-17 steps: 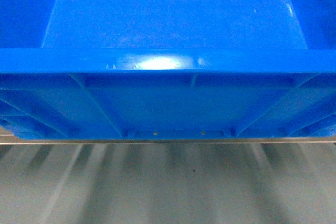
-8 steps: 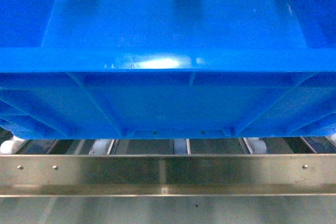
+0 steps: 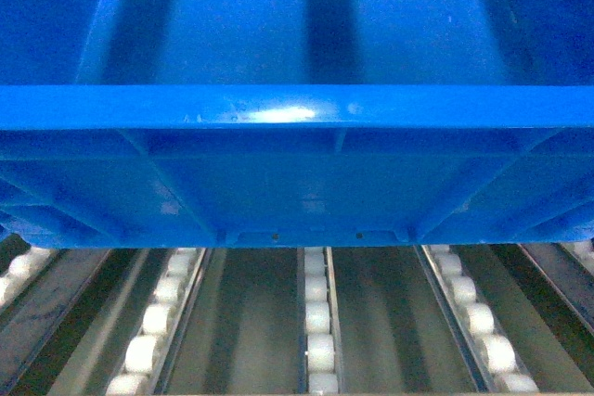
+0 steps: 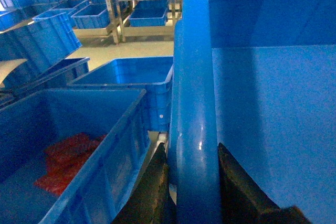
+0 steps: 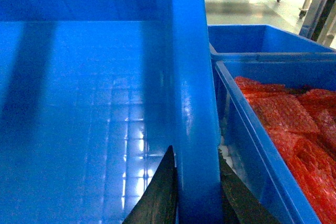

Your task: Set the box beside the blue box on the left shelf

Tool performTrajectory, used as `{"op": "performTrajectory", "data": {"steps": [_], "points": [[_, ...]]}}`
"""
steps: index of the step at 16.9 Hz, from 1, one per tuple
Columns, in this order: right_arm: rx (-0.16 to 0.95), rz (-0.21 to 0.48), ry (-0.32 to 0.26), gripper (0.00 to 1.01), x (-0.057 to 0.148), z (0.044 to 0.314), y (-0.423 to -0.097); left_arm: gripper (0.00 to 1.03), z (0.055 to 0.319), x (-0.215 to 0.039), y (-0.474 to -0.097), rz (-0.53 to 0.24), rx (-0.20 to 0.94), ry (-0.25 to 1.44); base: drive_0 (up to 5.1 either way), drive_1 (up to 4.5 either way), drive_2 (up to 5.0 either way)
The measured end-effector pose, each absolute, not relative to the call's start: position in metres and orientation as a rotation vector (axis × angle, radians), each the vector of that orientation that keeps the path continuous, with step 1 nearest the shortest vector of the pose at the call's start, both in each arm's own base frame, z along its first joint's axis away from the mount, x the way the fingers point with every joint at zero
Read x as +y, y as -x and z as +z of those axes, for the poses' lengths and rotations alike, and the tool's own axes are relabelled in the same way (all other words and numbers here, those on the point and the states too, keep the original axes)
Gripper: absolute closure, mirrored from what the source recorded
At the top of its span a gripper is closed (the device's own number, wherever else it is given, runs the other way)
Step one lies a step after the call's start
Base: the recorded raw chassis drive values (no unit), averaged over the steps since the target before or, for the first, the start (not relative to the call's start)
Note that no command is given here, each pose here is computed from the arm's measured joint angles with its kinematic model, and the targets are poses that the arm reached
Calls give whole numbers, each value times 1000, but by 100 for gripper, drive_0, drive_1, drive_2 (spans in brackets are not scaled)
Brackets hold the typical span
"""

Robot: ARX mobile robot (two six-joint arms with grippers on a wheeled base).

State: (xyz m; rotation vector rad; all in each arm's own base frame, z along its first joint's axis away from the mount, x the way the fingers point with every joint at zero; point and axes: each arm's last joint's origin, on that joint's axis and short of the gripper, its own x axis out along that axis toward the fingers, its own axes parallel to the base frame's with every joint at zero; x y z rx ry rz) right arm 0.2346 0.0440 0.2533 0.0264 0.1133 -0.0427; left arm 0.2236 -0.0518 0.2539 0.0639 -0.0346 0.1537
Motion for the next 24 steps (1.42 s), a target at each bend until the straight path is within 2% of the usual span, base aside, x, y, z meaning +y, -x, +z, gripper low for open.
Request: {"op": "performTrajectory", "data": {"steps": [5, 24], "points": [[113, -42, -27, 91, 44, 253, -235, 86, 254, -52, -224, 154, -35, -64, -9, 421, -439], [115, -42, -26, 91, 44, 253, -235, 86, 254, -52, -224, 154, -34, -65, 0, 0, 0]]}}
